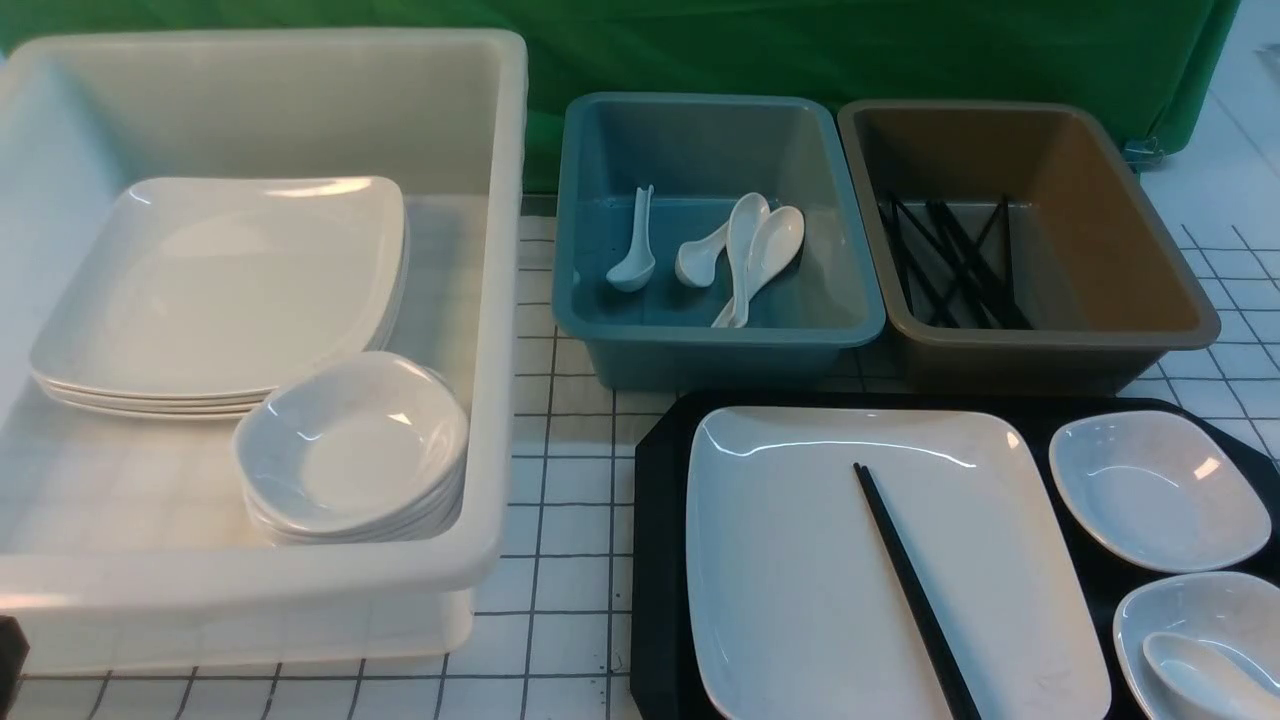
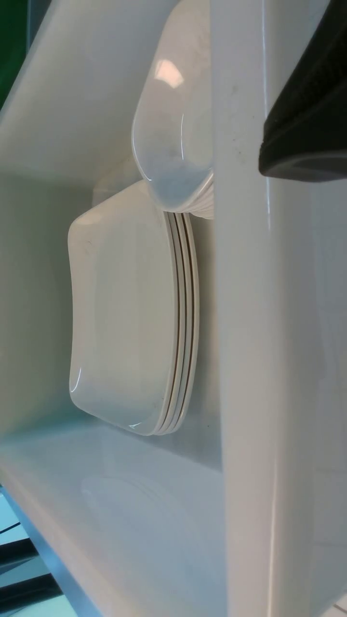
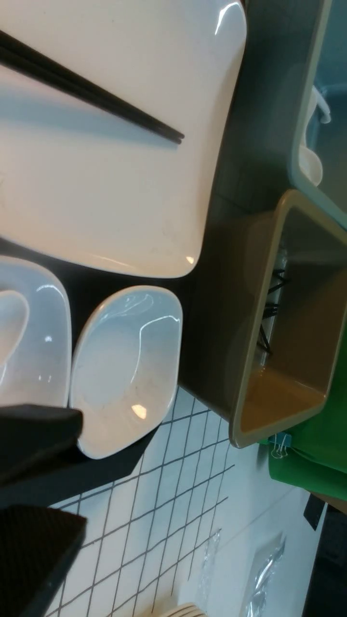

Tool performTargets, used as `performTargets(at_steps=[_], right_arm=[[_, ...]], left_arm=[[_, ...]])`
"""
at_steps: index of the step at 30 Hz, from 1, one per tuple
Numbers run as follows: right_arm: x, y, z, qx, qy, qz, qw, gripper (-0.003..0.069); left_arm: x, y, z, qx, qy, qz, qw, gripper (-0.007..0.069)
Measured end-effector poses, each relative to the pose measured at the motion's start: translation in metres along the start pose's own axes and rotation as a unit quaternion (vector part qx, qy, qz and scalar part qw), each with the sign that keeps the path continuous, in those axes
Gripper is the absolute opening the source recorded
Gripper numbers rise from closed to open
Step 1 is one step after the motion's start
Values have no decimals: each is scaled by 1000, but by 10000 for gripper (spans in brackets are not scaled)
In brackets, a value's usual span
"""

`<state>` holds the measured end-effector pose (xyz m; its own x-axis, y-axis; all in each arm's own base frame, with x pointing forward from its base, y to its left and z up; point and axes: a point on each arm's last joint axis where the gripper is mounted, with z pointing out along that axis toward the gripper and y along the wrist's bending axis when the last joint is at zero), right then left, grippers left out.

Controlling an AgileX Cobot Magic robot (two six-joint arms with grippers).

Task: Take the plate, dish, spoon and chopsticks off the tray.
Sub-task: Use the right arm to grab a soup spoon from the plate

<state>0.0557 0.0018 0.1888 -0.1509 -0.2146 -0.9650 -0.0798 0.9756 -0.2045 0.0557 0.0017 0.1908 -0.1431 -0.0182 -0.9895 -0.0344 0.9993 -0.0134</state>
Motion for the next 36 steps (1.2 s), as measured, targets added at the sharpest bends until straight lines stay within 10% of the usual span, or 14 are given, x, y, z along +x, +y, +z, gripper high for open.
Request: performTargets(at_steps=[36], right_arm=[[-1,1,0,-4,-5,33,999,247]], left_arm=[[0,0,0,0,0,0,1000,5]])
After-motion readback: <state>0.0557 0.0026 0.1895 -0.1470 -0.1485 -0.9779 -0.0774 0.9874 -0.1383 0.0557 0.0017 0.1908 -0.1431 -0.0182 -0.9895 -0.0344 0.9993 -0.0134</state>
